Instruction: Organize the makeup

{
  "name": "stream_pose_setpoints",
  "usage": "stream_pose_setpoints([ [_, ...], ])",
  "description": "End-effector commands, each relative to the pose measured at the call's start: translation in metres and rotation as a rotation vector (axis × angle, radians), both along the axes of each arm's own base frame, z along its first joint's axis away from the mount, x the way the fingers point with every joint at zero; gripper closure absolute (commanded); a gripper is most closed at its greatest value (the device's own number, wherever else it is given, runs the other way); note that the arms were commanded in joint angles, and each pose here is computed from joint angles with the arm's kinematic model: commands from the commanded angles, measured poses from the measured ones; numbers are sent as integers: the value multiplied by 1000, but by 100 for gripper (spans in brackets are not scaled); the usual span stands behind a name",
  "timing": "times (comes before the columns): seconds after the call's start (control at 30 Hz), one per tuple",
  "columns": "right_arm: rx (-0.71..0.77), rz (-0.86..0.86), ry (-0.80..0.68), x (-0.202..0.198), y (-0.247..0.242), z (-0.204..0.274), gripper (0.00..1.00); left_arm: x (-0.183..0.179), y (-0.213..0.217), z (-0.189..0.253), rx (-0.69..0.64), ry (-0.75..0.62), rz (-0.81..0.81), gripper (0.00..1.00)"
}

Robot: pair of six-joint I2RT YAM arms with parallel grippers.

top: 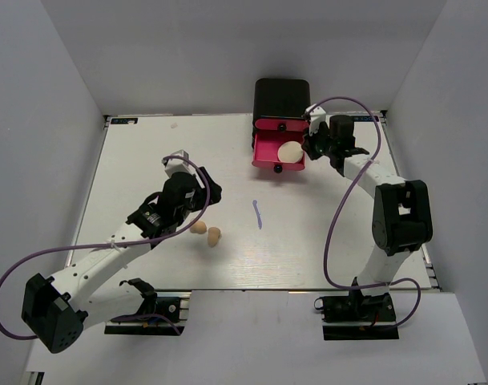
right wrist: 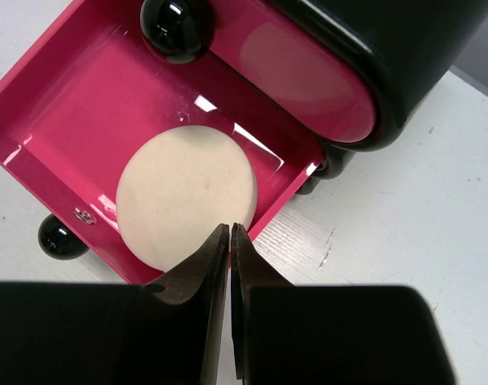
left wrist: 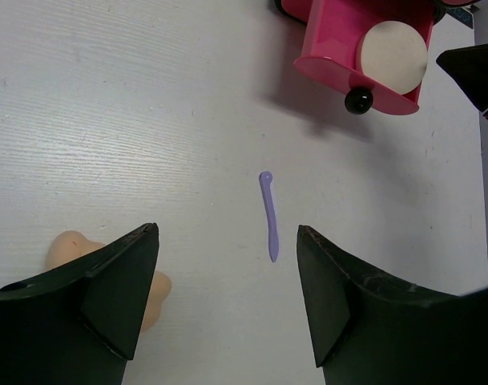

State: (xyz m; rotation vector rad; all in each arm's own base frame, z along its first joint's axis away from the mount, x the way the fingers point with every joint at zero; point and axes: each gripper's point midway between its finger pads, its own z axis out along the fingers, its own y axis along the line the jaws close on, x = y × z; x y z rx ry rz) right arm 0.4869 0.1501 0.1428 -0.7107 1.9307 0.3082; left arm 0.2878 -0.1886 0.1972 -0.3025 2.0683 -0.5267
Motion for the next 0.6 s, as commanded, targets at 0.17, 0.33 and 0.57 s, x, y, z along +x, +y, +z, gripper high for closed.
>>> stream_pose_setpoints([
  [0.17,0,-2,26,-2,-1,-8,90,-5,4,4,-18,-7,8,20],
  [0.33,0,8,51,-3,1,-14,90,-4,3,3,-18,-3,4,21],
  [0.57,9,13,70,0,5,-20,90,-4,3,3,-18,-3,5,20],
])
